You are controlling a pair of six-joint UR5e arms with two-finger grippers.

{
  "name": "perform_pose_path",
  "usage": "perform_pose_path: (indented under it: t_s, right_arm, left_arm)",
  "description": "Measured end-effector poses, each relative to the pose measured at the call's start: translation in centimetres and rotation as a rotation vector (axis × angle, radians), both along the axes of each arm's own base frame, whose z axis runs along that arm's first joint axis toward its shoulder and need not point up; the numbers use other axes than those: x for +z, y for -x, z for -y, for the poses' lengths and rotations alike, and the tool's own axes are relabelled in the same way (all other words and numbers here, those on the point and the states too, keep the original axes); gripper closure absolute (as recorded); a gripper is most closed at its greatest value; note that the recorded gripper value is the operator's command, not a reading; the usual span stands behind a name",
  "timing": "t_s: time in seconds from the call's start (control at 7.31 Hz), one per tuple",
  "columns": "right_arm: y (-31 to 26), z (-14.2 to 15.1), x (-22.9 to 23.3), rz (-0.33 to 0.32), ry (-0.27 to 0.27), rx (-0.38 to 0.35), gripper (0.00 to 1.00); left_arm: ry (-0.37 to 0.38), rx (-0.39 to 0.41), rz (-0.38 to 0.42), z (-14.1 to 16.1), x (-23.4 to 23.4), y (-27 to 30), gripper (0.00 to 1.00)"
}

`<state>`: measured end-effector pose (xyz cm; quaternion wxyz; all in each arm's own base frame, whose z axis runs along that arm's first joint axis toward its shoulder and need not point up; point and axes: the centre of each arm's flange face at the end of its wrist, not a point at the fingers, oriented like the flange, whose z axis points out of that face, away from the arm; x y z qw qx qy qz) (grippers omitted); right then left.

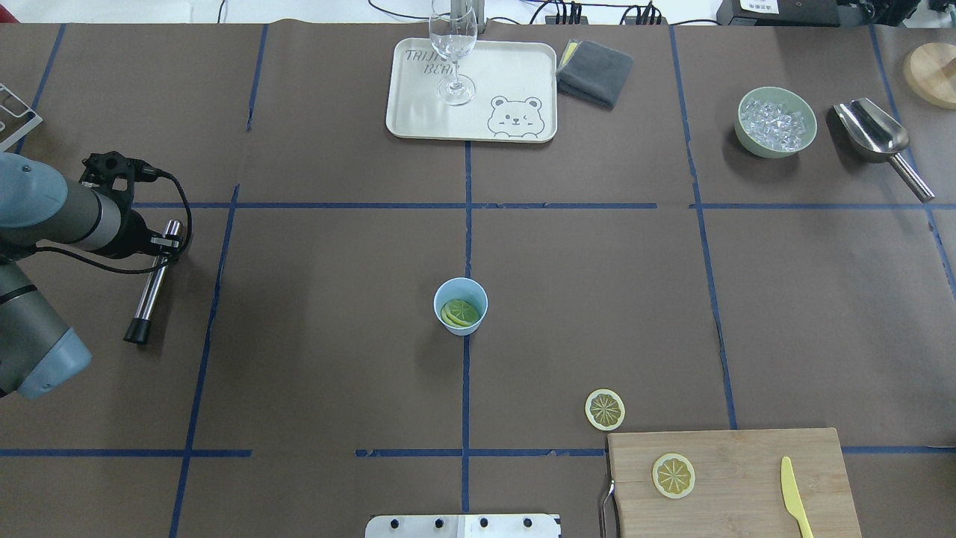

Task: Squeeze lemon into cup
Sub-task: 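Close the left gripper around the top of the muddler, then lift the muddler with the left gripper and carry it over the cup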

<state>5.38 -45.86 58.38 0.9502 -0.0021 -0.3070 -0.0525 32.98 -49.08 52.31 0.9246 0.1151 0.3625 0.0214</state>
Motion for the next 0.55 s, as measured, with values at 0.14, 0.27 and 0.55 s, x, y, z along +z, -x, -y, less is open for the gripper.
perform_pose_path:
  t_s: [0.14, 0.27, 0.55]
  right_arm:
    - [0.0, 0.0, 0.0, 0.0, 0.0, 0.0, 0.0]
    - [0.0, 0.0, 0.0, 0.0, 0.002, 0.001, 0.0]
    - [0.0, 0.0, 0.1, 0.0, 0.004, 0.003, 0.0]
  left_arm:
    - [-0.009, 0.001, -0.008, 0.0, -0.6, 0.0, 1.0]
    - [-0.027, 0.002, -0.025, -0.2, -1.9, 0.2, 1.0]
    - [-0.095, 0.001, -0.087, -0.4, -6.5, 0.5, 1.0]
